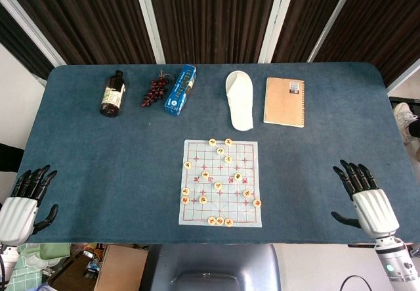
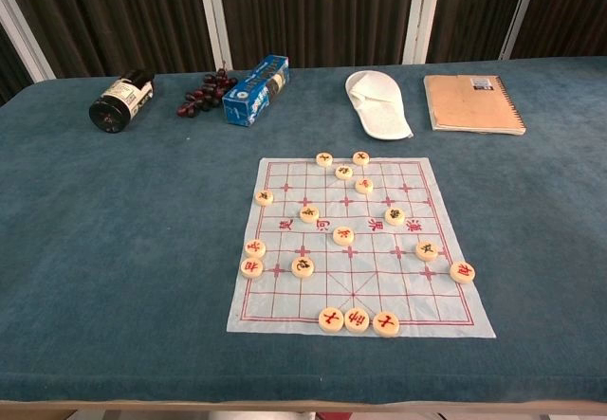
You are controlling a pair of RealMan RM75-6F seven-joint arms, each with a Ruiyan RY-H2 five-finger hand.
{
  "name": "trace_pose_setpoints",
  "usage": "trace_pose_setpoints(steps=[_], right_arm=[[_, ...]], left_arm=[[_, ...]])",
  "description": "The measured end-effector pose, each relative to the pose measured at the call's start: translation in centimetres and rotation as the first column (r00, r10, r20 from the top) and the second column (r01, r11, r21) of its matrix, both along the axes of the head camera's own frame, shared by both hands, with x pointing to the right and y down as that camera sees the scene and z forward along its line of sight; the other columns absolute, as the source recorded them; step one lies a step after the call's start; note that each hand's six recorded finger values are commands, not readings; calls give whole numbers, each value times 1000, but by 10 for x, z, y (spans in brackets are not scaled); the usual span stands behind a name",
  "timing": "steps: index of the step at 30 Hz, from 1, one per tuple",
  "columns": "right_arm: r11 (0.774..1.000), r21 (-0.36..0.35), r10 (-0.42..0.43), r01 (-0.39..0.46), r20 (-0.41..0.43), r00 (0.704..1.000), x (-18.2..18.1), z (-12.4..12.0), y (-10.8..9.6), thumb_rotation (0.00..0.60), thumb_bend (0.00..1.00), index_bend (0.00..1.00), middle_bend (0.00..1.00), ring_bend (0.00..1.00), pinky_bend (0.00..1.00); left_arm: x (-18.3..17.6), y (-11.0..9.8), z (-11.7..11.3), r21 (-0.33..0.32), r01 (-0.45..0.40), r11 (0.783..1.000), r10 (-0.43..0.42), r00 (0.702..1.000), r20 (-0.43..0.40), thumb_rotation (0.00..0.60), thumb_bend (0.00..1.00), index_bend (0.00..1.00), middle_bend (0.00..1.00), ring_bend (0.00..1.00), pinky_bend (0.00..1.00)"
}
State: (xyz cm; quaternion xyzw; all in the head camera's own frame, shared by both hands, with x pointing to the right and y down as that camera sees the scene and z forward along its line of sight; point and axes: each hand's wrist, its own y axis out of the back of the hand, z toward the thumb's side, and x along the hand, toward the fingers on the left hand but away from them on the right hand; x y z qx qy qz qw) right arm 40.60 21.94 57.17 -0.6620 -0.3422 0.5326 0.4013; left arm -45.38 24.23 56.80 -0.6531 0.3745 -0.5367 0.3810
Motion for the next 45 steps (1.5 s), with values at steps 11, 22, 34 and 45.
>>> trace_pose_setpoints(steps=[11,22,34,45], right_arm=[[998,-22,-60,60,10,998,-13,19,-24,600,187,74,0,0,0],[977,-85,-189,193,50,981,-88,66,-116,600,283,407,0,0,0],[955,-120,-267,271,48,963,-168,119,-154,600,394,552,0,0,0],[936,-180,-296,301,56,954,-223,165,-154,600,431,558,6,0,0]], left_arm=[[3,0,7,-22,-3,1000,3,1000,2,600,413,0,0,0,0],[-1,-2,9,-27,15,1000,-15,1000,9,600,414,0,0,0,0],[-4,-2,7,-23,24,999,-24,1000,14,600,414,0,0,0,0],[-4,-2,11,-42,24,999,-24,1000,14,600,414,0,0,0,0]])
